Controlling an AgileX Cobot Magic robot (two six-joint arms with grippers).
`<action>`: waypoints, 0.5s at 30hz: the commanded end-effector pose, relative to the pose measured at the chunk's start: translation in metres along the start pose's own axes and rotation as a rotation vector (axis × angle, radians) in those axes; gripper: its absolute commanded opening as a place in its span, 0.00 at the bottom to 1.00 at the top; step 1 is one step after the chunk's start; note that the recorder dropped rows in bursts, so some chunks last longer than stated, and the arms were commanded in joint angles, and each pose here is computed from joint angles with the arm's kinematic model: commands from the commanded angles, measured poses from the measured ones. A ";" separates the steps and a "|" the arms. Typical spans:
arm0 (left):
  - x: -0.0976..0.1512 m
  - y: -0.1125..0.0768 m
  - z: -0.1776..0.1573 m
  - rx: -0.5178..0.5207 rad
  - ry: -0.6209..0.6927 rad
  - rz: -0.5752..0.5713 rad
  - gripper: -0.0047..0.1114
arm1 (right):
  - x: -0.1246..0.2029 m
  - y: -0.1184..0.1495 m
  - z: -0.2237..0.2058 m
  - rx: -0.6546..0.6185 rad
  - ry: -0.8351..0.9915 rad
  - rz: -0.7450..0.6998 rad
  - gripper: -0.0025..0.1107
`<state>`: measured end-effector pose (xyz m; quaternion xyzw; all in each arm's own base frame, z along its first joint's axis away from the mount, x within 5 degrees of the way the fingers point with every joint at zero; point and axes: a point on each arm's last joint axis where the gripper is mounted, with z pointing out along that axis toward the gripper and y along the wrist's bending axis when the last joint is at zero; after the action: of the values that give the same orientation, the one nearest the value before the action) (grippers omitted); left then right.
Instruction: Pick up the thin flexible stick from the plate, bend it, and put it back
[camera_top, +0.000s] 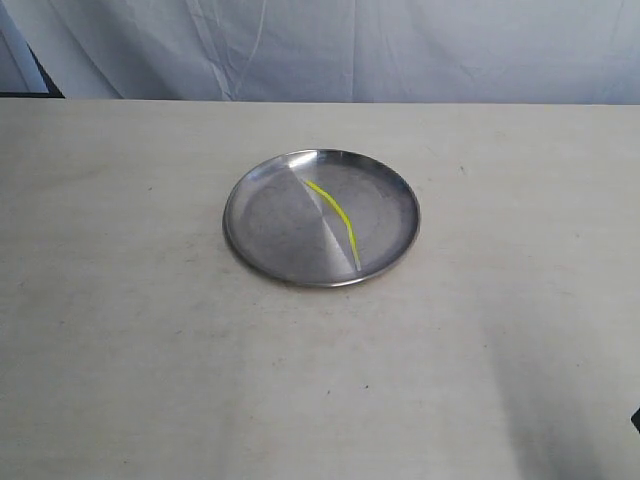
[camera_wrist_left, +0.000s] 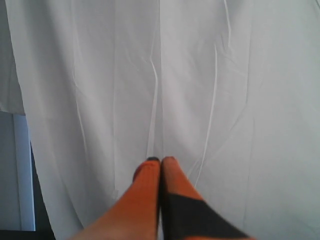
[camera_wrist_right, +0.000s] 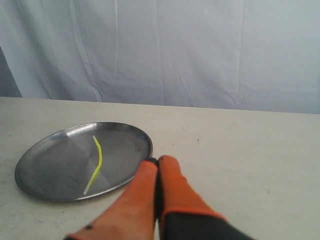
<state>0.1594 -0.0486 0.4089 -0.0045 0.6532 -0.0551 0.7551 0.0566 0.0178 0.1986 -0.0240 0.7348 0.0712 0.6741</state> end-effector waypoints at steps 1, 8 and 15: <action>0.000 -0.001 -0.001 0.003 -0.002 -0.004 0.04 | 0.000 0.000 0.000 -0.003 -0.004 -0.003 0.02; 0.000 -0.001 -0.001 0.003 -0.002 -0.004 0.04 | 0.000 0.000 0.000 -0.003 -0.004 -0.003 0.02; 0.000 -0.002 -0.002 0.028 0.011 0.006 0.04 | 0.000 0.000 0.000 -0.003 -0.004 -0.003 0.02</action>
<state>0.1594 -0.0485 0.4088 0.0033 0.6537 -0.0458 0.7554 0.0564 0.0179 0.1987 -0.0242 0.7342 0.0711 0.6748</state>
